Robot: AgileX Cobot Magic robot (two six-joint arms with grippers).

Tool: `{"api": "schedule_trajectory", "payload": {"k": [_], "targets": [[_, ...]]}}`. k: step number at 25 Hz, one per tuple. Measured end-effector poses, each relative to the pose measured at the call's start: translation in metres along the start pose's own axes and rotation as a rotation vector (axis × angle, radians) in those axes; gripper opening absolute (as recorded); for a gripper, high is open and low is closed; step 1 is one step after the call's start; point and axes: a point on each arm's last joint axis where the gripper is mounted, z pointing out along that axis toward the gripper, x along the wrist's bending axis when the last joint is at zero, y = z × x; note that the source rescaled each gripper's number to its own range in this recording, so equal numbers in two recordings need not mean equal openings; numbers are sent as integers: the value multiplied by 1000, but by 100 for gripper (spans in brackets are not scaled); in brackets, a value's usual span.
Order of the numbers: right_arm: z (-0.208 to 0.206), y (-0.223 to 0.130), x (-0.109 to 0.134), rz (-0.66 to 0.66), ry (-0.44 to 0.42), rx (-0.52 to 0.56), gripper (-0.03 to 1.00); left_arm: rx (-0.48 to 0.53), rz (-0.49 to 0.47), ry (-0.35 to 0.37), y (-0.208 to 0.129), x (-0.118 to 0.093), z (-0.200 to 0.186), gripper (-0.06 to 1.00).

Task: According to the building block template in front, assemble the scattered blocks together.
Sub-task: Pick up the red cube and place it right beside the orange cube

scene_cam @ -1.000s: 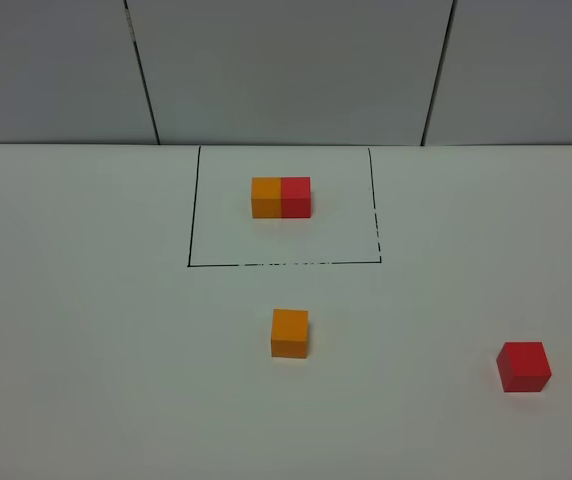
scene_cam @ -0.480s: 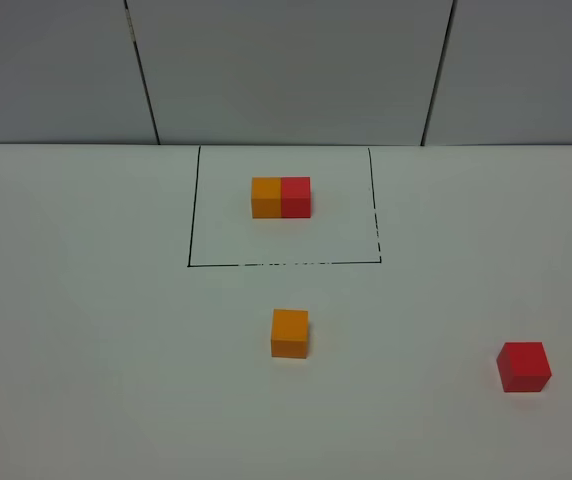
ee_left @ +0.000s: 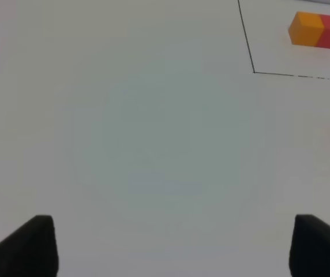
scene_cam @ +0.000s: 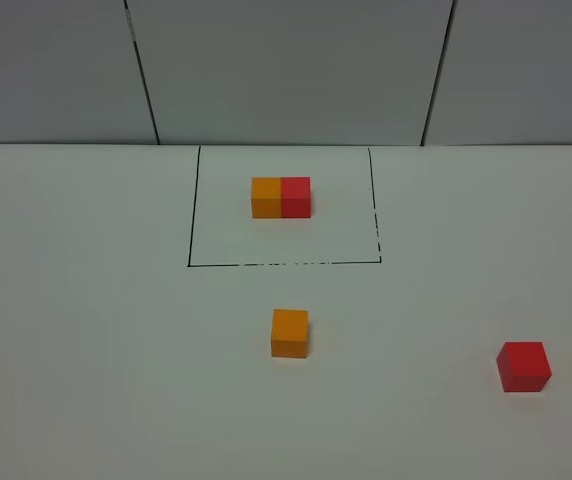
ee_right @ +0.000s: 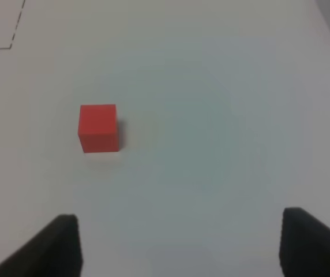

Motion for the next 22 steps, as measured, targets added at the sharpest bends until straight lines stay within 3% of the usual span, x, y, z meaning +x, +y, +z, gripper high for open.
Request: {"api": "schedule_trajectory", "payload": {"k": [12, 22], "targets": [[0, 0, 0, 0, 0, 0, 46, 3, 51, -50, -2, -4, 4, 56], [0, 0, 0, 0, 0, 0, 46, 4, 53, -51, -2, -4, 4, 54]]}}
